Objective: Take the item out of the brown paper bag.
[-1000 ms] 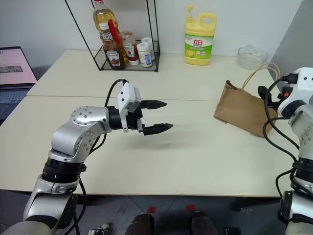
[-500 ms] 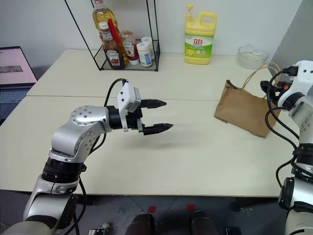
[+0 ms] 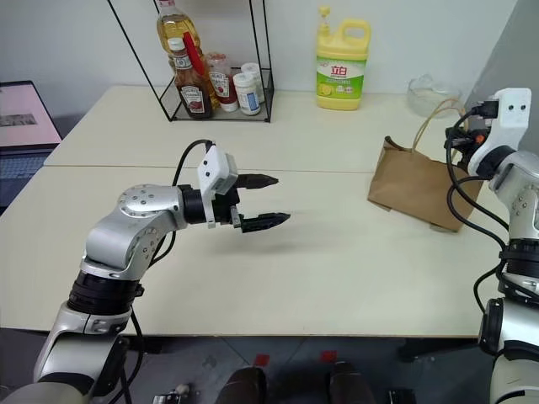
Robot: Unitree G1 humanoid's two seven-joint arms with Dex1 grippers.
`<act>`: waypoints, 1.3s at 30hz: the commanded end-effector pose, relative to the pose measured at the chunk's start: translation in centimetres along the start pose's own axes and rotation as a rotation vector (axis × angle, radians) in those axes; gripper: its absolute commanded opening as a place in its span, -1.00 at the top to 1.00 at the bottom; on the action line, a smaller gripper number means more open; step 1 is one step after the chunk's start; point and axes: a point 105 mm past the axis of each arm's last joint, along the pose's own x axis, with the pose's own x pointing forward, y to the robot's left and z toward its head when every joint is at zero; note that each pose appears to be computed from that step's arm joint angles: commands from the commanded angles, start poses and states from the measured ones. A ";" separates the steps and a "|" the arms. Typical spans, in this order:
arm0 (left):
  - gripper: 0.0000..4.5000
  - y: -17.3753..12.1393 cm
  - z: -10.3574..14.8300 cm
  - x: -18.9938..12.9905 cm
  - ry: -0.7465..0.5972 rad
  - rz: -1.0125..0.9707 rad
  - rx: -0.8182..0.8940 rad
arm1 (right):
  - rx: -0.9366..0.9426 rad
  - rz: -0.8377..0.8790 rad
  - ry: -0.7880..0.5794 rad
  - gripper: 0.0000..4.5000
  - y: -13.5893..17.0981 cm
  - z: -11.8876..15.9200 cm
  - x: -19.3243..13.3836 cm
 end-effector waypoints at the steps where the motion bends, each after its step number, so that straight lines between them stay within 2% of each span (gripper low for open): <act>1: -1.00 0.4 0.2 -1.8 0.013 0.026 0.017 | -0.105 0.048 -0.104 0.98 1.4 4.1 -0.5; 17: -1.00 0.3 -2.3 -6.1 0.078 0.103 -0.119 | -0.271 0.274 -0.196 0.98 8.9 8.2 1.2; 30: -1.00 1.4 -3.9 -8.8 0.081 0.212 -0.201 | -0.244 0.495 -0.320 0.98 17.6 11.4 2.9; 32: -1.00 1.5 -4.3 -9.3 0.086 0.227 -0.214 | -0.227 0.549 -0.340 0.98 19.9 11.8 3.3; 39: -1.00 1.4 -5.7 -11.1 0.137 0.268 -0.237 | -0.191 0.691 -0.361 0.98 26.3 11.3 3.6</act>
